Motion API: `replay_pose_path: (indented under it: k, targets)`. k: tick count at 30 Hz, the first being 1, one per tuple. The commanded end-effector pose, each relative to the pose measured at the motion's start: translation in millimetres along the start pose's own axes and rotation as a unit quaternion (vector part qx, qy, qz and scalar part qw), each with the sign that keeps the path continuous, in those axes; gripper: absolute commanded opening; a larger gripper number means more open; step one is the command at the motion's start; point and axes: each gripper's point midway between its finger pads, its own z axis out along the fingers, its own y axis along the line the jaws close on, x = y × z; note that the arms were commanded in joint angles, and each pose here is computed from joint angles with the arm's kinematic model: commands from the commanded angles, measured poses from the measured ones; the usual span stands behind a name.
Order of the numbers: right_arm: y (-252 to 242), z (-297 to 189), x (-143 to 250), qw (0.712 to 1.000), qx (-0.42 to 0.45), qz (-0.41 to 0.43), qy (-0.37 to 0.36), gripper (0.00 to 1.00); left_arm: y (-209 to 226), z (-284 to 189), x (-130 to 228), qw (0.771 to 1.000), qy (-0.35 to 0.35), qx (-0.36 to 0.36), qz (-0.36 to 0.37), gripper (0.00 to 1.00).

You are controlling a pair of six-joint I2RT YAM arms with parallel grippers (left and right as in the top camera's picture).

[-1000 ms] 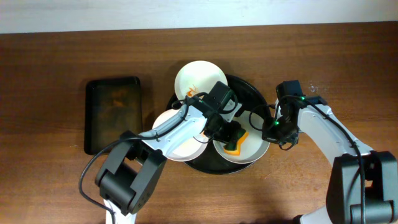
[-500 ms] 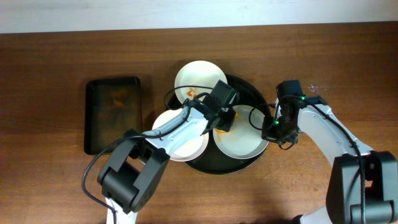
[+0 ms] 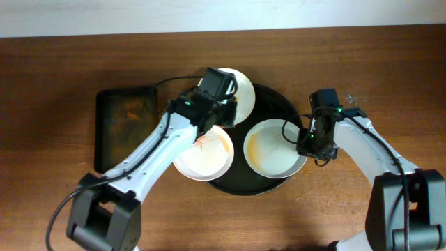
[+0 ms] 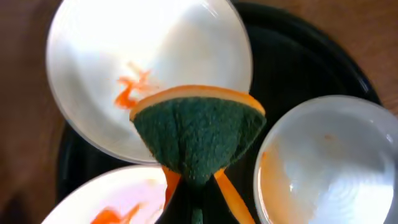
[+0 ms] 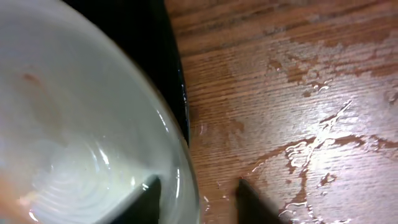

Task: Clean dirty plates on tray and stack at the side
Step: 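Scrub the right plate with the sponge while the right gripper holds it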

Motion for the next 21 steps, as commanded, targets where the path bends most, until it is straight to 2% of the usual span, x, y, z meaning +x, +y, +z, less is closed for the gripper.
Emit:
replay_pose_path:
  k: [1, 3, 6, 8, 11, 12, 14, 17, 19, 21]
  targets:
    - [4, -6, -5, 1.0, -0.005, 0.0, -0.013, 0.56, 11, -18, -4, 1.0, -0.002, -0.004, -0.014, 0.01]
    - [11, -2, 1, 1.0, -0.028, 0.001, 0.001, 0.55, 12, -18, -5, 1.0, -0.003, -0.004, -0.014, 0.0]
    - [15, 6, 13, 0.999, -0.044, 0.004, 0.025, 0.36, 12, -18, -5, 1.0, -0.002, -0.004, -0.014, 0.01]
    - [15, 7, 14, 0.999, -0.045, 0.004, 0.026, 0.3, 12, -18, -5, 1.0, -0.002, -0.004, -0.014, 0.0]
    - [13, 13, 19, 0.999, -0.043, 0.004, 0.03, 0.15, 12, -18, -4, 1.0, -0.002, -0.004, -0.014, 0.0]
    - [12, 15, 20, 0.999, -0.043, 0.004, 0.03, 0.13, 12, -18, -4, 1.0, -0.002, -0.004, -0.014, 0.0]
    - [12, 15, 19, 0.999, -0.042, 0.004, 0.028, 0.04, 12, -18, -4, 1.0, -0.002, -0.004, -0.014, 0.01]
    - [14, 1, 0, 0.999, -0.039, -0.016, -0.004, 0.04, 12, -18, -4, 1.0, -0.002, -0.004, -0.014, 0.01]
    - [11, -50, -35, 0.996, -0.002, -0.057, -0.068, 0.04, 12, -18, -5, 1.0, -0.002, -0.005, -0.014, 0.01]
    - [12, -85, -48, 0.992, 0.009, -0.087, -0.092, 0.04, 12, -18, -5, 1.0, -0.002, -0.005, -0.014, 0.01]
